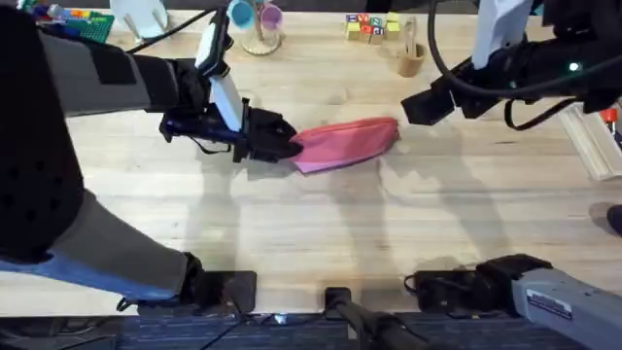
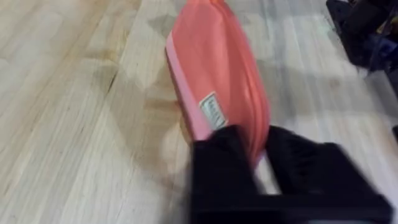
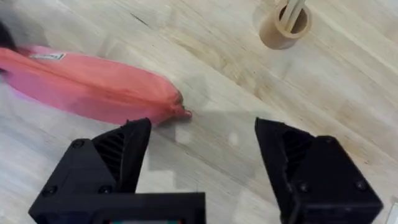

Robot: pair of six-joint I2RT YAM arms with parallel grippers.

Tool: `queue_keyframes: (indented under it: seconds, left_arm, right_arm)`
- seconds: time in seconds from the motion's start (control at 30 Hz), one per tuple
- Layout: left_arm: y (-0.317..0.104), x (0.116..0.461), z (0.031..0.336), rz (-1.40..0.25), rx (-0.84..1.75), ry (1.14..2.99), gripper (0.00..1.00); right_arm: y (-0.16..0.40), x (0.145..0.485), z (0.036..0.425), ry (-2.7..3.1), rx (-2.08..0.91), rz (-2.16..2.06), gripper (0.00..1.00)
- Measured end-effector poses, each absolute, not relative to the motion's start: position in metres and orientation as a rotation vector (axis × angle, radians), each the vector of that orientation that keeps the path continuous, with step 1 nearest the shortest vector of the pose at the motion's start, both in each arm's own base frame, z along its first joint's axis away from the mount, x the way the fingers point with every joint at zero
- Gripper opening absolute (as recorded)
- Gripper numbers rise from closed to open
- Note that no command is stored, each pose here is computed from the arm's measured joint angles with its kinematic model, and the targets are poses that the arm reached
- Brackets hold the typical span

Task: Unzip the bag, pick up the pens from the table one at a time and place them inside, then zip the bag closed.

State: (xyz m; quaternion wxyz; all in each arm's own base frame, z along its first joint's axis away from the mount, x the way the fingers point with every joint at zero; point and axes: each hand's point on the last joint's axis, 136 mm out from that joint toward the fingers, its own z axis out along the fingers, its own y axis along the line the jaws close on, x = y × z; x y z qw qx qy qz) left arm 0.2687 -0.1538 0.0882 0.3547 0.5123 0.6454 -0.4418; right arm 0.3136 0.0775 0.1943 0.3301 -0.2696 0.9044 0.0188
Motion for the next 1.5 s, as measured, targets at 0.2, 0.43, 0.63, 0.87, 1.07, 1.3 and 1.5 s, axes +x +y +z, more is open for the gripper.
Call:
queue_keyframes:
  seconds: [0.2, 0.43, 0.63, 0.87, 1.07, 1.3, 1.5]
  left_arm:
    - [-0.155, 0.268, 0.091, -1.161, 1.307, 1.665, 0.963]
    - [-0.155, 0.27, 0.092, -1.153, 1.308, 1.648, 0.995]
    - [-0.152, 0.26, 0.089, -1.194, 1.308, 1.747, 0.997]
    - [-0.136, 0.27, 0.125, -0.989, 1.449, 1.848, 0.997]
    - [-0.12, 0.287, 0.18, -0.731, 1.408, 1.946, 0.996]
    - [-0.096, 0.279, 0.211, -0.559, 1.156, 2.214, 0.995]
    - [-0.078, 0.257, 0.233, -0.476, 0.873, 2.408, 0.995]
  right_arm:
    - [0.078, 0.313, 0.194, 2.365, -0.706, 0.049, 0.997]
    - [0.078, 0.313, 0.194, 2.365, -0.706, 0.05, 0.998]
    - [0.078, 0.314, 0.194, 2.366, -0.706, 0.049, 0.997]
    - [0.078, 0.313, 0.194, 2.365, -0.706, 0.049, 0.998]
    - [0.077, 0.312, 0.193, 2.374, -0.708, 0.05, 0.998]
    - [0.074, 0.294, 0.194, 2.409, -0.716, 0.054, 0.998]
    - [0.071, 0.281, 0.21, 2.365, -0.705, 0.048, 0.997]
